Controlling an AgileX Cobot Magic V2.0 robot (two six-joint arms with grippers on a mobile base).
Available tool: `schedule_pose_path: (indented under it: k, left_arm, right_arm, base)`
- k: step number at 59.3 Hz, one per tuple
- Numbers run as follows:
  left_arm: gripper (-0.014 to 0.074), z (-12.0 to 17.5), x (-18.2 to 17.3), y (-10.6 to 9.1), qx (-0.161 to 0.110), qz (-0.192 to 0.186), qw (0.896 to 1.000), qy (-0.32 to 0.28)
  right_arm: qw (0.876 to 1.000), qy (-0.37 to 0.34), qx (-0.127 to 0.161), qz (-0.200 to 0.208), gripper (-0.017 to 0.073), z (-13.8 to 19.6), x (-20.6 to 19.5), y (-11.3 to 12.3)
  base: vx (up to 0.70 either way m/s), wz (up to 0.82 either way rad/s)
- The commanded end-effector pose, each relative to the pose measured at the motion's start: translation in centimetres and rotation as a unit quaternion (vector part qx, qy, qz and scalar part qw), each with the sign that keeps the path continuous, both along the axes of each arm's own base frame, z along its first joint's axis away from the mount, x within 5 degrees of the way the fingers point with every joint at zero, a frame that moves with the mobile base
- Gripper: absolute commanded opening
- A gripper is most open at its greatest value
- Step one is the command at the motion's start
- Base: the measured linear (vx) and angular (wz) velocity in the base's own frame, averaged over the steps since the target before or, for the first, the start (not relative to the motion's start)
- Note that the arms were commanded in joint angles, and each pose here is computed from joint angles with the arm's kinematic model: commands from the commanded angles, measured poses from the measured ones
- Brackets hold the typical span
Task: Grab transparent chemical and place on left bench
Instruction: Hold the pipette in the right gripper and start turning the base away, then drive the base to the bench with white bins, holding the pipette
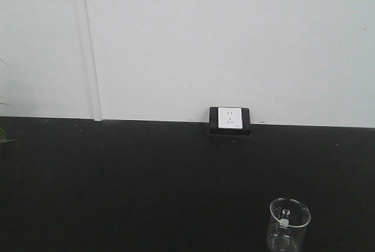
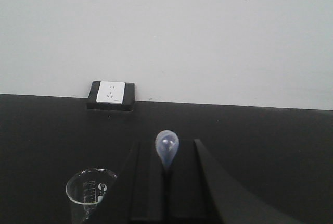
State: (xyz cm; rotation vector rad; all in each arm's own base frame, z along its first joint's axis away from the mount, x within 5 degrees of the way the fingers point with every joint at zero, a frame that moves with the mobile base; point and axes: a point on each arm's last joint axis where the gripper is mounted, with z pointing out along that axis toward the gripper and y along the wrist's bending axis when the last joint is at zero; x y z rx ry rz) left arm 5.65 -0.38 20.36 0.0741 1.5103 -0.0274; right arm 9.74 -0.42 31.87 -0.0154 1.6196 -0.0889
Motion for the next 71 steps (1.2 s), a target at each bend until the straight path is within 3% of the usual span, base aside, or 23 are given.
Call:
schedule_pose_path:
  k: [1, 36, 71]
  left_arm:
    - [-0.0003, 0.27, -0.15, 0.02, -0.007, 0.000, 0.999, -0.040]
    - [-0.0003, 0.27, -0.15, 0.02, -0.007, 0.000, 0.999, -0.040]
    - [-0.0003, 0.27, -0.15, 0.02, -0.007, 0.000, 0.999, -0.040]
  right_arm:
    - [0.999, -0.041, -0.007, 0.014, -0.0004, 1.47, -0.01, 0.26]
    - [0.999, -0.041, -0.007, 0.014, -0.0004, 1.47, -0.01, 0.26]
    - [0.999, -0.042, -0.007, 0.015, -0.0004, 1.48, -0.01, 0.26]
  base:
    - [-0.06, -0.03]
    - [-0.20, 0.03]
    - [-0.27, 0.33]
